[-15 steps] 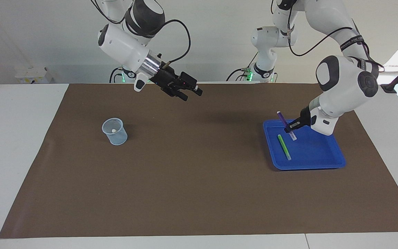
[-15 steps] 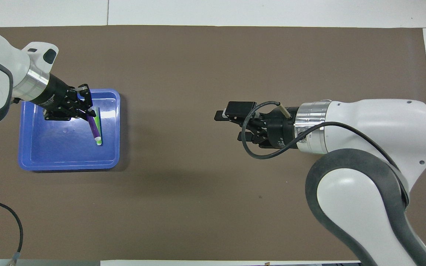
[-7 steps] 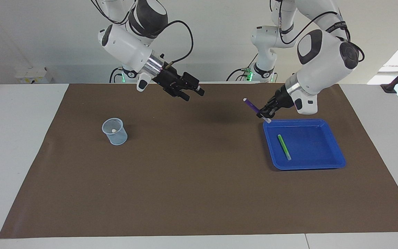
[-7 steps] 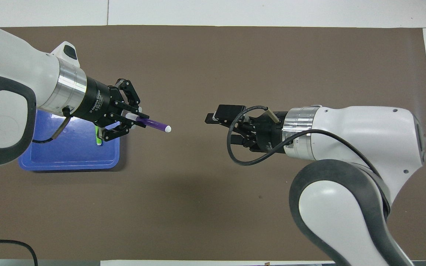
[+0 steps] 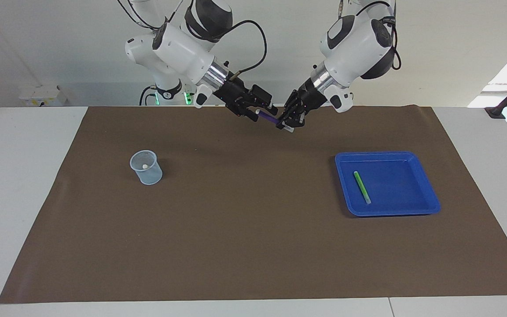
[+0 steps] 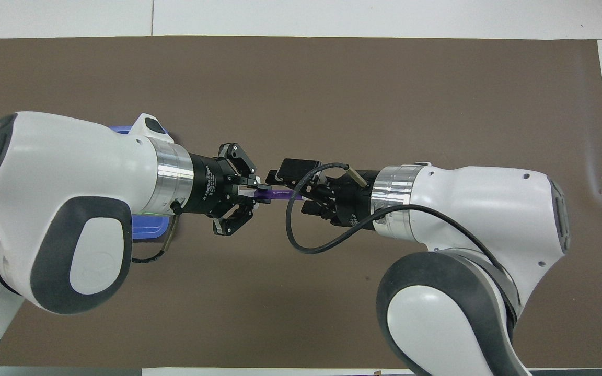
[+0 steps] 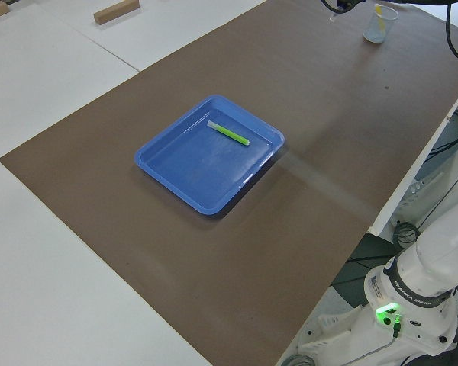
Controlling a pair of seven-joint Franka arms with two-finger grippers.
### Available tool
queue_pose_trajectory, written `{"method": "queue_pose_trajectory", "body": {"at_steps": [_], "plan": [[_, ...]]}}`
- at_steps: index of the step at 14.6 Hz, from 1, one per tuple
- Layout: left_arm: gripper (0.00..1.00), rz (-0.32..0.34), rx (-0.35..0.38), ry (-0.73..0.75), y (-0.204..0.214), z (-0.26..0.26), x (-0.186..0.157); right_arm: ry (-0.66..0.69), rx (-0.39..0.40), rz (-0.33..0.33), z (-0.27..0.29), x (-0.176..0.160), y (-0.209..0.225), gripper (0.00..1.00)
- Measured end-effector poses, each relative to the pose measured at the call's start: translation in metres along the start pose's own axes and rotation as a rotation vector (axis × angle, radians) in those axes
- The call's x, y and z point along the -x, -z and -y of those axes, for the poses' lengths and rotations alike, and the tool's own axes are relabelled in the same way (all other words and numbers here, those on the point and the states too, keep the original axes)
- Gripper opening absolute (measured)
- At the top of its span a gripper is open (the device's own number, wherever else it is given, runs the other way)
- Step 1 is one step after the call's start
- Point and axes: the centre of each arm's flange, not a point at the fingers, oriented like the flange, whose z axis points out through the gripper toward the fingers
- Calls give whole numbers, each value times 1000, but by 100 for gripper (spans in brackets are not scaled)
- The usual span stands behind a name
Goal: Transfer and insert pens with both arms
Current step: 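Bring the purple pen to the right gripper and grasp it there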
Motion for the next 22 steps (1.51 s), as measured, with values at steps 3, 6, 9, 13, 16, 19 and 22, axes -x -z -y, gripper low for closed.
{"method": "queue_pose_trajectory", "body": {"at_steps": [3, 6, 9, 13, 16, 19, 22], "plan": [[17, 20, 17, 32, -1, 4, -9, 9, 6, -3, 0, 0, 0, 94], [17, 21, 24, 45, -1, 8, -15, 10, 6, -4, 0, 0, 0, 71], [17, 26, 31, 49, 0, 9, -16, 10, 6, -4, 0, 0, 0, 69], [17, 28, 32, 52, 0, 9, -16, 10, 6, -3, 0, 0, 0, 62], [17, 34, 32, 57, 0, 8, -15, 9, 7, -3, -1, 0, 0, 55], [17, 38, 32, 60, 0, 8, -15, 9, 8, -3, -1, 0, -1, 40], [17, 43, 37, 66, 2, 8, -17, 14, 14, 0, -2, 2, -3, 18]]}}
